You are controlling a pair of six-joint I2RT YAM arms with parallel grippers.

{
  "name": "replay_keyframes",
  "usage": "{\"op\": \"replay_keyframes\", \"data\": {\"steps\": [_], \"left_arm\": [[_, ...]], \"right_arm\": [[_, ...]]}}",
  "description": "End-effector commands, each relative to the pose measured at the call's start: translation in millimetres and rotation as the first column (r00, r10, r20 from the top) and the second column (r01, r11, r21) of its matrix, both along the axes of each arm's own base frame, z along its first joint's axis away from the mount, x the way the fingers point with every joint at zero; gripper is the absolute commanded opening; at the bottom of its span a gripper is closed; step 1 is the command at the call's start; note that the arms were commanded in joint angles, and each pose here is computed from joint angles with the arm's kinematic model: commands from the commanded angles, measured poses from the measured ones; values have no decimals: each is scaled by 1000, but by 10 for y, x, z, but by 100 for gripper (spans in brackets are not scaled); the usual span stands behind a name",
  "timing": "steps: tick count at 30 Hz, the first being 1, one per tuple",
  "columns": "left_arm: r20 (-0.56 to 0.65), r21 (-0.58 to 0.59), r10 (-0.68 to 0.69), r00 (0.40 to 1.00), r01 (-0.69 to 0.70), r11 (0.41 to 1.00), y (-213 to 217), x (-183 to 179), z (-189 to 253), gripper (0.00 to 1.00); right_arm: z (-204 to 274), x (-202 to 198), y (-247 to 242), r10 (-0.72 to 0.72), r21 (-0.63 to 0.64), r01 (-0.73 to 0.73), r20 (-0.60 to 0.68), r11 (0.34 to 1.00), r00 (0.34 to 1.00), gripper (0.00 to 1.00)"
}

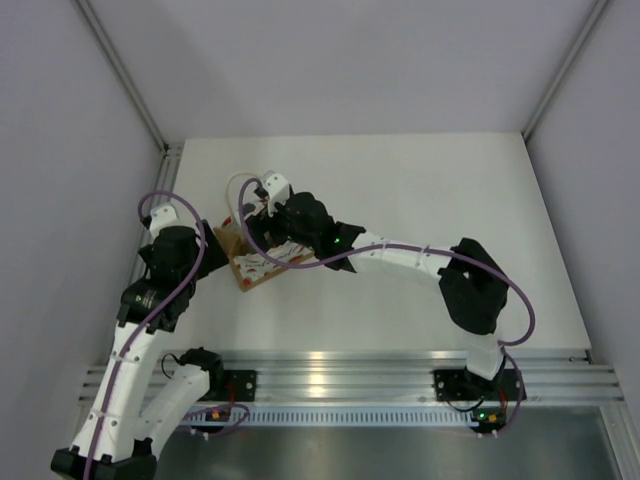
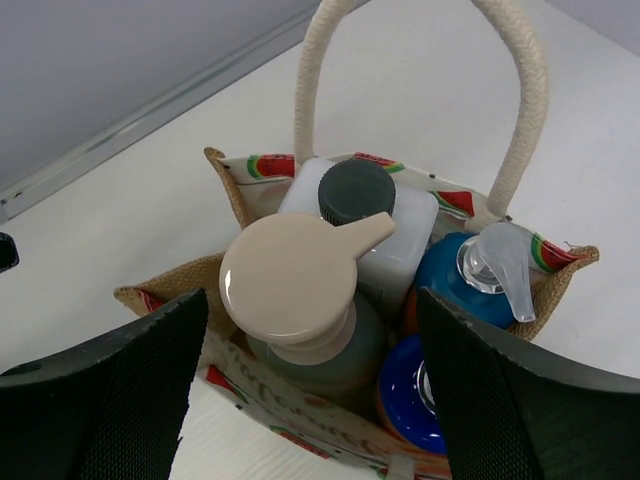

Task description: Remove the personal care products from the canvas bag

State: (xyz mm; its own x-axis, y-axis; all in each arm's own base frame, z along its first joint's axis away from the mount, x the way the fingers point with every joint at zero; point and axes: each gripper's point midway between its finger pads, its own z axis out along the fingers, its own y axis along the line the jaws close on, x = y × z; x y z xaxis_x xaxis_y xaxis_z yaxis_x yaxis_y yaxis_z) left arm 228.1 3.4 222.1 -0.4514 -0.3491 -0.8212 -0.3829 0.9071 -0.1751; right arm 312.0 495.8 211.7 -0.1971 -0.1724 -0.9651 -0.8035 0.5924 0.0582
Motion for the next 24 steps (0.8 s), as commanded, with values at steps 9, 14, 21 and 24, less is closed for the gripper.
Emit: {"op": "replay_keyframes", "data": {"steps": [9,14,21,24], "left_arm": [[23,-10,-2,1000,2,1000,-19,45,57,98],[21,-10,-4,1000,4,1000,-21,44,50,98],[21,-9,-3,1000,3,1000,-18,44,50,98],[23,-10,-4,1000,4,1000,-22,47,52,98]], "right_arm": [[254,136,335,-9,133,-5,104,991,995,79],[197,149,364,-7,129,-6,100,992,995,79],[110,184,438,6,129,-22,117,991,993,72],[92,176,463,15,123,-30,117,992,993,71]]}}
